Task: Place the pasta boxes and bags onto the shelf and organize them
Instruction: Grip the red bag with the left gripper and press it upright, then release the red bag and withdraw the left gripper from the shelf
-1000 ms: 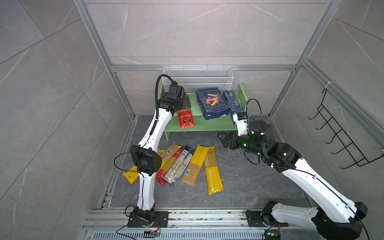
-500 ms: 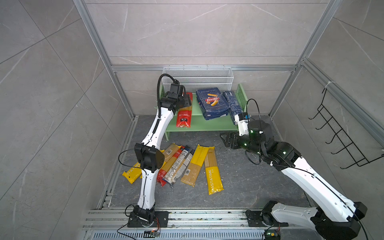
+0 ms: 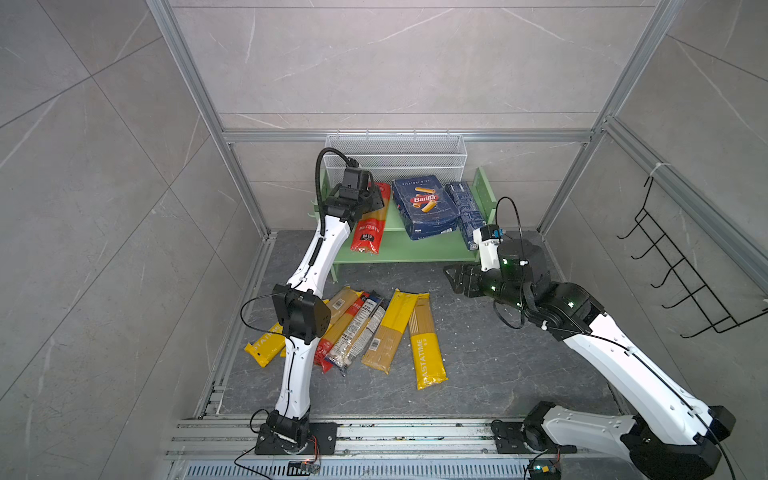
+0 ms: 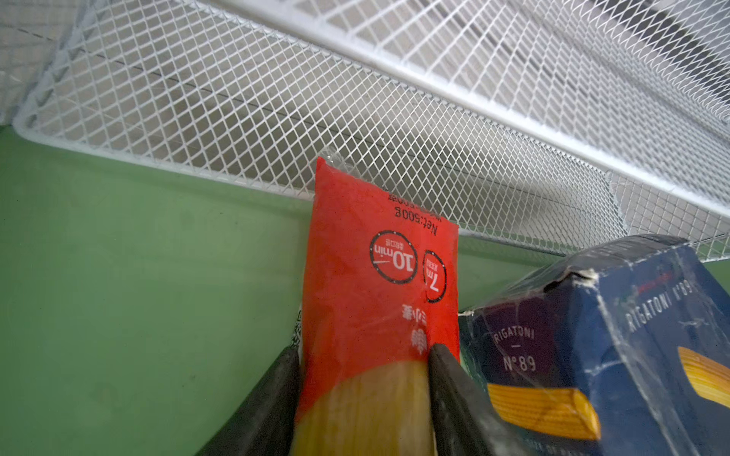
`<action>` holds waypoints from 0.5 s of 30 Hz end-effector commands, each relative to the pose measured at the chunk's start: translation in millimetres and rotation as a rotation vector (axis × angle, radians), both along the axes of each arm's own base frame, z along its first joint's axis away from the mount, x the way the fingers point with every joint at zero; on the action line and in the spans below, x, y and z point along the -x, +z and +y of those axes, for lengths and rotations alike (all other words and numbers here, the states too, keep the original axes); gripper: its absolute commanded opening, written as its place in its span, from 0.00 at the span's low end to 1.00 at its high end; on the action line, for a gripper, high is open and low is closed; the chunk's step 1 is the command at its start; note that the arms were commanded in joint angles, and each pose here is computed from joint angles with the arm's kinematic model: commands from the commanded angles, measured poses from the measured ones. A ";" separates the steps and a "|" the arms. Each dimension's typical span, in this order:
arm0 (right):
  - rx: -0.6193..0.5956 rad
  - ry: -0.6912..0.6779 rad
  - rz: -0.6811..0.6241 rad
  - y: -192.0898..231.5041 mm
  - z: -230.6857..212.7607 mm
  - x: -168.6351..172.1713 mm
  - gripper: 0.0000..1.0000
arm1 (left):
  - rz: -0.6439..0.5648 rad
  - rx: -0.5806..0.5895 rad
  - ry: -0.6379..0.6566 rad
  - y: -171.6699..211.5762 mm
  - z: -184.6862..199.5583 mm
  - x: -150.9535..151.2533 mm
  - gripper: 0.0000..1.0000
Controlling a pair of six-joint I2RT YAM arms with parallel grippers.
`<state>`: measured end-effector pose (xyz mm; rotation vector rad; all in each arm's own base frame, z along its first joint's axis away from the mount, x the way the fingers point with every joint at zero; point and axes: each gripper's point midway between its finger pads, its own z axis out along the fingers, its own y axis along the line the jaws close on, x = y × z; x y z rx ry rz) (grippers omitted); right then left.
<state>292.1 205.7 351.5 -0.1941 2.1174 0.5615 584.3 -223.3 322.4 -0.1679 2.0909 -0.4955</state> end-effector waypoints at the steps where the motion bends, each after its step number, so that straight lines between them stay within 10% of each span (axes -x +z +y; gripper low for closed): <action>1: -0.002 -0.003 -0.040 18.3 -8.8 5.3 0.76 | 0.001 0.042 -0.009 -16.3 -23.5 -7.7 0.52; 15: -0.017 0.038 -0.024 9.9 -3.9 7.9 0.81 | -0.085 0.009 -0.016 36.3 -20.0 33.9 0.72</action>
